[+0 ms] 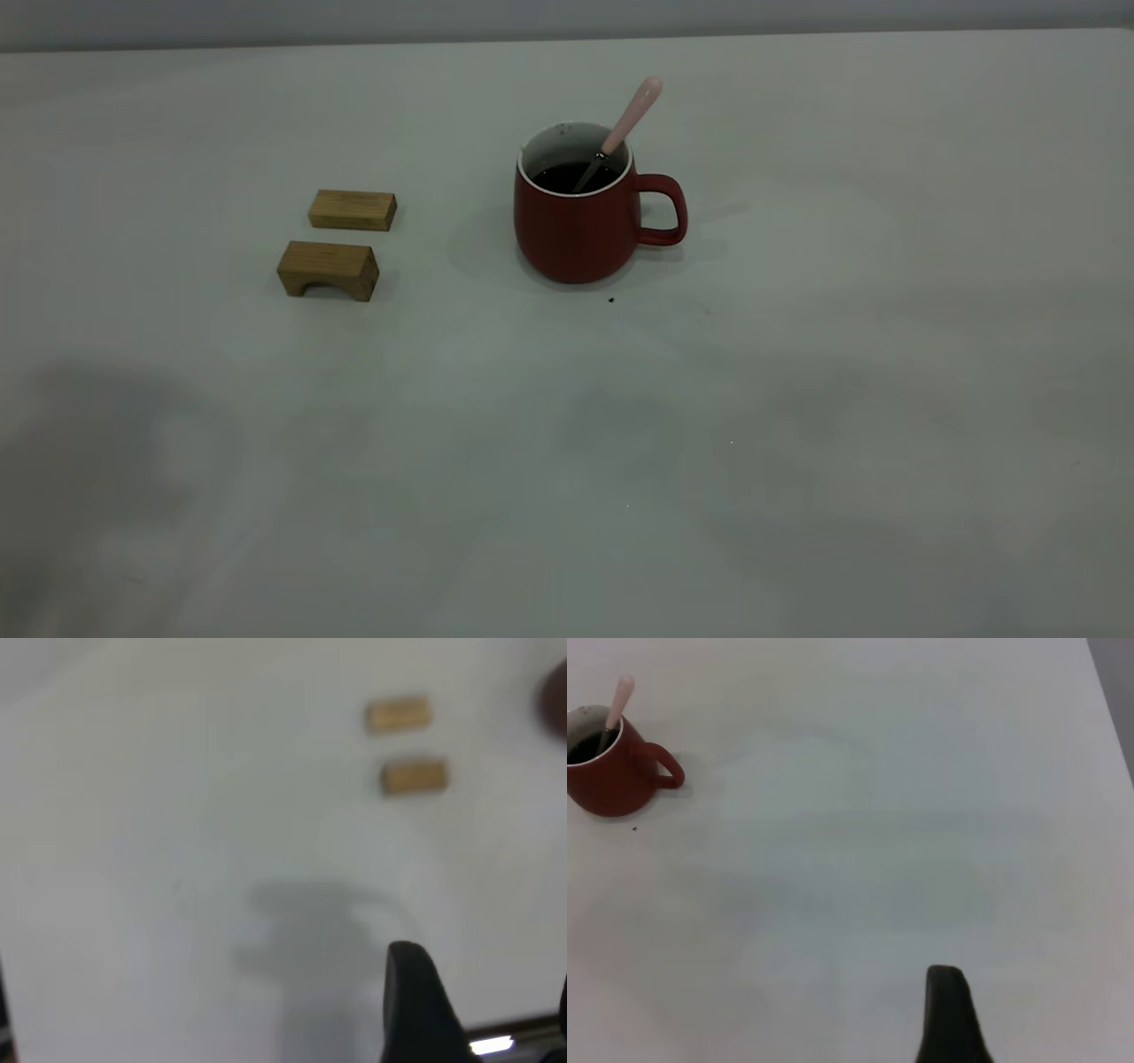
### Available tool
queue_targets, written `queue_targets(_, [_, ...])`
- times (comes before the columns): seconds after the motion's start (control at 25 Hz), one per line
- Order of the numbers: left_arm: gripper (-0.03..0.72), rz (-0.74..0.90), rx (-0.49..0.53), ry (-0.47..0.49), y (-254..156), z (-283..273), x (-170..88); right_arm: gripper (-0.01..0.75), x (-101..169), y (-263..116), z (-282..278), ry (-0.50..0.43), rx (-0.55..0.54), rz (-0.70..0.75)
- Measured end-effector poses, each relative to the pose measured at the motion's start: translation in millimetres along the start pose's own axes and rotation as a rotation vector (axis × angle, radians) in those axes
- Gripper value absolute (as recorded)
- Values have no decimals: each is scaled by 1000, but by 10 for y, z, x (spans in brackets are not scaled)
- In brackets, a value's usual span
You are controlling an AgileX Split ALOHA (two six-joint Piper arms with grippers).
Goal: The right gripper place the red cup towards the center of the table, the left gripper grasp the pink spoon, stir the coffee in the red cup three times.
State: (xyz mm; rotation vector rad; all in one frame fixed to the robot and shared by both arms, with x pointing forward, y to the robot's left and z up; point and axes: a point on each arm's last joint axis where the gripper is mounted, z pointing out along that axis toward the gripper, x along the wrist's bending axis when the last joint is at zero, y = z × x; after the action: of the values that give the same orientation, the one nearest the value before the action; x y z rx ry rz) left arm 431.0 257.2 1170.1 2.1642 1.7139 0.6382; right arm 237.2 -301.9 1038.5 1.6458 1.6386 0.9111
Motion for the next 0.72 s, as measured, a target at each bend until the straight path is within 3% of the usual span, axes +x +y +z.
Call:
queue_targets(0.24, [459,-7,0,2,-956,-48,43,555,0,0,0,0,0,0])
queue_targets(0.4, [459,-104,-20,-35,-1508,9,28,555,0,0,0,0,0,0])
queue_targets(0.72, [459,-240,-64,19,-2175,235,-6,555,0,0,0,0,0,0])
